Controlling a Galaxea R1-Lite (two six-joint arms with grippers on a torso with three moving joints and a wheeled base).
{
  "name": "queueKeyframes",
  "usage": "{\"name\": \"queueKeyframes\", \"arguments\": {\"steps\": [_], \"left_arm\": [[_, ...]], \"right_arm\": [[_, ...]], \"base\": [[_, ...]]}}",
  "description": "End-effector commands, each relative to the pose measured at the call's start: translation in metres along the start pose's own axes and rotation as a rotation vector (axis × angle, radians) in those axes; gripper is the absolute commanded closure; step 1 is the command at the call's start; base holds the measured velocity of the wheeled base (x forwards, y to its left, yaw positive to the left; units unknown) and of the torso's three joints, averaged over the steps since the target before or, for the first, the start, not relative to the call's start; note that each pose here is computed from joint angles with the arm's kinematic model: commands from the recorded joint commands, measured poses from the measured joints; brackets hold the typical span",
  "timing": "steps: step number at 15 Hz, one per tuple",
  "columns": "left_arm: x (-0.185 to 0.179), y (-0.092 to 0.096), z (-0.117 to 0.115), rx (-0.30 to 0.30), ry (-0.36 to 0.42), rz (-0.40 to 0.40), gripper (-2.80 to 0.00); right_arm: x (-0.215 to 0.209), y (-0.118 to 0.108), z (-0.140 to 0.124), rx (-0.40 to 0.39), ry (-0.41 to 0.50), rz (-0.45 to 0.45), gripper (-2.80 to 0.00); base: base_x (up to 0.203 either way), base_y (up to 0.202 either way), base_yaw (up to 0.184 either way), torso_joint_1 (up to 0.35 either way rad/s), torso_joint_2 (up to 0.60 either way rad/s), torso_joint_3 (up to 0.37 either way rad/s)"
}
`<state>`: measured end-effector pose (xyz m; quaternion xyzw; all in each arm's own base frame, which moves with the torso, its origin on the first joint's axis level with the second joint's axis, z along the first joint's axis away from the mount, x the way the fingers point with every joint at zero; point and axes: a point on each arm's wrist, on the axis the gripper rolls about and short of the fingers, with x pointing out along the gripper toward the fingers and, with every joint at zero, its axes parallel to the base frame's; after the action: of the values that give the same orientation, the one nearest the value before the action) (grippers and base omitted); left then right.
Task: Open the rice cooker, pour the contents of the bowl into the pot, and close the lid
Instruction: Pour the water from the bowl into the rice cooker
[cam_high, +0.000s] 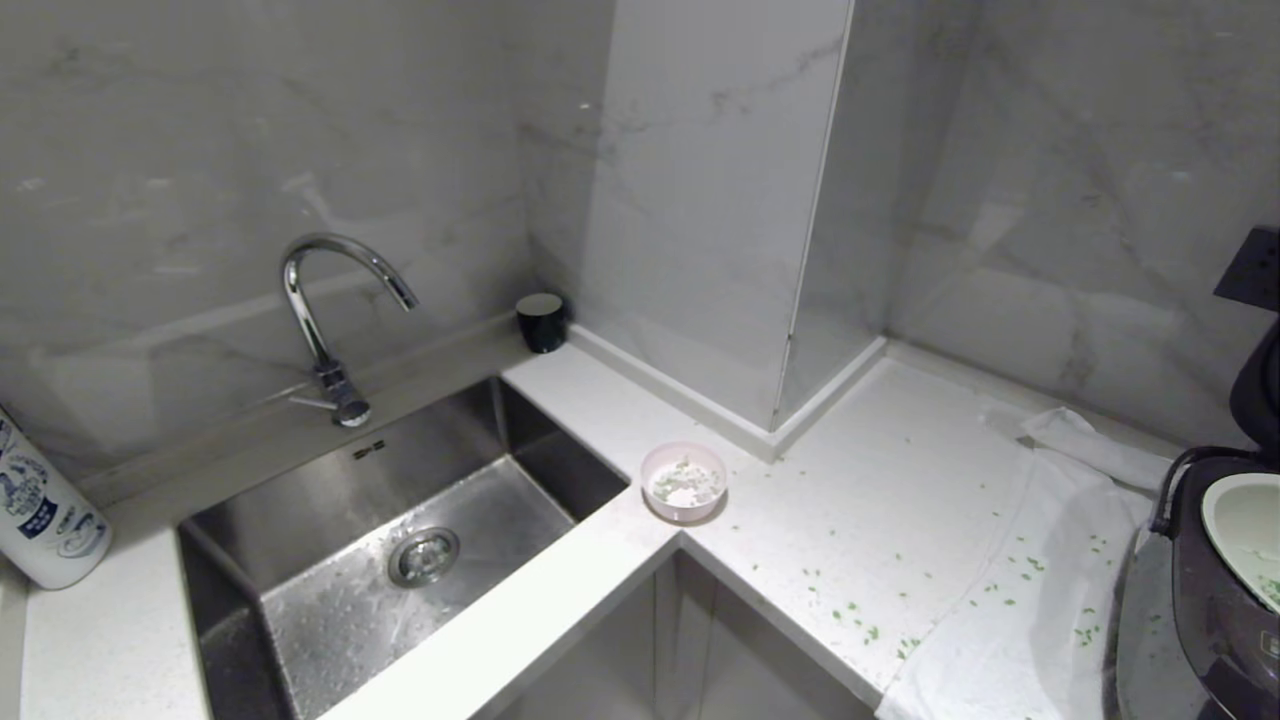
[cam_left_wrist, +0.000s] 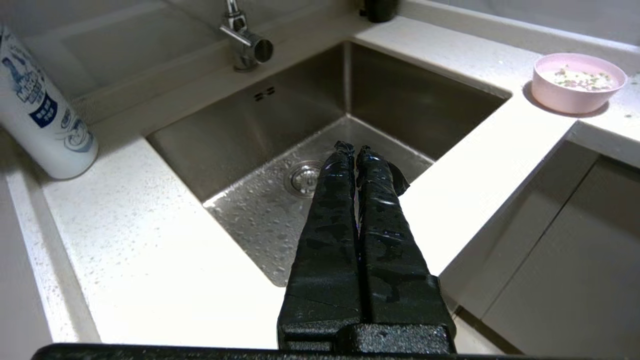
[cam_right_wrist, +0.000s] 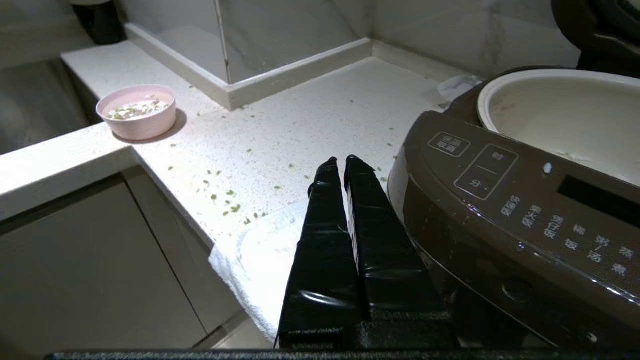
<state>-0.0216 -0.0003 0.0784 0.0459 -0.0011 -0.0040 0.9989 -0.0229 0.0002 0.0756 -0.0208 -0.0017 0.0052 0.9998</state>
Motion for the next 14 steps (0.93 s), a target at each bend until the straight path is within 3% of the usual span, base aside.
{"name": "queueKeyframes", "arguments": {"steps": [1,4,7,11,14], "left_arm": [[-0.0011,-0.0003,-0.0027,-0.001,-0.012,-0.002,0.0],[-0.0011,-0.0002,-0.0027,-0.004,-0.012,0.005,0.0],[-0.0011,0.0,-0.0025,-0.047,-0.013,0.011,0.0],[-0.001,-0.0001,-0.0028,-0.046,-0.013,0.011,0.0],[-0.001,0.0,-0.0028,-0.047,-0.013,0.014,0.0]], "right_arm": [[0.0001,0.0,-0.0005,0.007,0.002,-0.003,0.0],[0.0001,0.0,-0.0003,0.012,0.001,-0.002,0.0],[0.0001,-0.0001,-0.0003,0.023,0.0,-0.004,0.0],[0.0001,-0.0002,-0.0003,0.033,0.001,-0.007,0.0],[0.0001,-0.0002,-0.0003,0.034,0.0,-0.007,0.0]], "base": [[0.0,0.0,0.0,0.0,0.0,0.0],[0.0,0.0,0.0,0.0,0.0,0.0],[0.0,0.0,0.0,0.0,0.0,0.0],[0.0,0.0,0.0,0.0,0.0,0.0],[-0.145,0.0,-0.001,0.007,0.0,0.002]]}}
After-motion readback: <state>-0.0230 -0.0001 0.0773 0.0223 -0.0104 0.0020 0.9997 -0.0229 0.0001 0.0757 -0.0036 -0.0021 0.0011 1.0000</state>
